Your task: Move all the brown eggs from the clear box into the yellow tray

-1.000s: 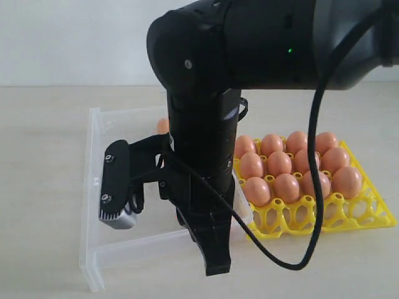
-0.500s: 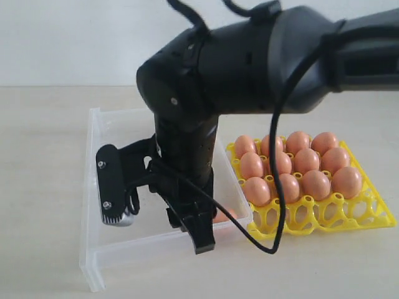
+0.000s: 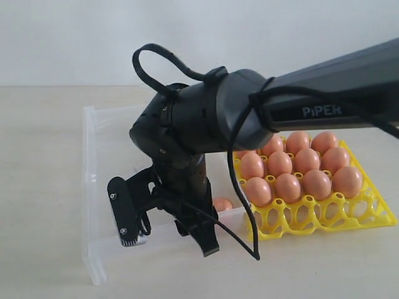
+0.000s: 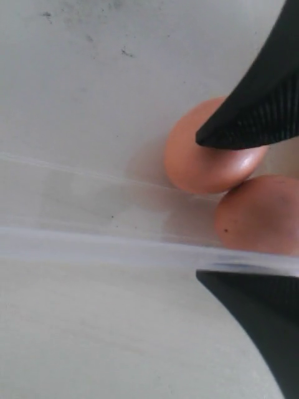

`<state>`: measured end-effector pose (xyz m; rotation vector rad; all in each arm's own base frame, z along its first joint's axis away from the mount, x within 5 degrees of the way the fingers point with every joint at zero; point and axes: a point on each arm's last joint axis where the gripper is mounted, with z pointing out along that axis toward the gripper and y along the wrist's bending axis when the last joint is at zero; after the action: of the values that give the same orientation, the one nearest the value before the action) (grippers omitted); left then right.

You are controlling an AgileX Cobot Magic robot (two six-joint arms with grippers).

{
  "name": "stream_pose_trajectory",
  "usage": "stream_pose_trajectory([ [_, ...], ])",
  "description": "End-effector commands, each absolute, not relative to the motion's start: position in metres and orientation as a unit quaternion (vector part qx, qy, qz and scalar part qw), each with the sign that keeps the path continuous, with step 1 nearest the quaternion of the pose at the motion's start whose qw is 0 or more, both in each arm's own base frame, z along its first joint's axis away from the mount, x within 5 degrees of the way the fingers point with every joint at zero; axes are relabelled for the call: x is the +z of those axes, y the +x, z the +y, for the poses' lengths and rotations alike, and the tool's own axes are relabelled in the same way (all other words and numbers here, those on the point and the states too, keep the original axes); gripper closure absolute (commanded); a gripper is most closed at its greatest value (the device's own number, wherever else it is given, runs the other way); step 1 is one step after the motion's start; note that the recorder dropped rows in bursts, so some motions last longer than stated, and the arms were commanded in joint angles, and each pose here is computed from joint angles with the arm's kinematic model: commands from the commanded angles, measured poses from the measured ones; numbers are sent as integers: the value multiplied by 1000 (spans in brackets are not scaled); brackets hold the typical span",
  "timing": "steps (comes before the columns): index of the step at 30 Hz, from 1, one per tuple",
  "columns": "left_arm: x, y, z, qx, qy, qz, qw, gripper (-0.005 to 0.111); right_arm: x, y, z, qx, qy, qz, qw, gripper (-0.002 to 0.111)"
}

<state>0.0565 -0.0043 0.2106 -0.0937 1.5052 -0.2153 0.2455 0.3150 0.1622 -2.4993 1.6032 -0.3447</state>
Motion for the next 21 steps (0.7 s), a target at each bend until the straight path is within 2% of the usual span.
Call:
stream_pose_trajectory([
  [1,213,56,-4,-105,-49,674,730,103,156,257,315,-140,-824,539,99,58],
  [6,213,56,-4,-105,-49,674,730,103,160,272,312,-171,-799,559,138,58],
  [13,213,56,-4,-105,-49,674,730,103,171,276,309,-180,-786,574,142,58],
  [16,213,56,-4,-105,-49,674,730,103,199,274,312,-155,-762,604,175,58],
  [21,213,56,-4,-105,-49,674,730,103,257,278,313,-133,-731,610,276,58],
])
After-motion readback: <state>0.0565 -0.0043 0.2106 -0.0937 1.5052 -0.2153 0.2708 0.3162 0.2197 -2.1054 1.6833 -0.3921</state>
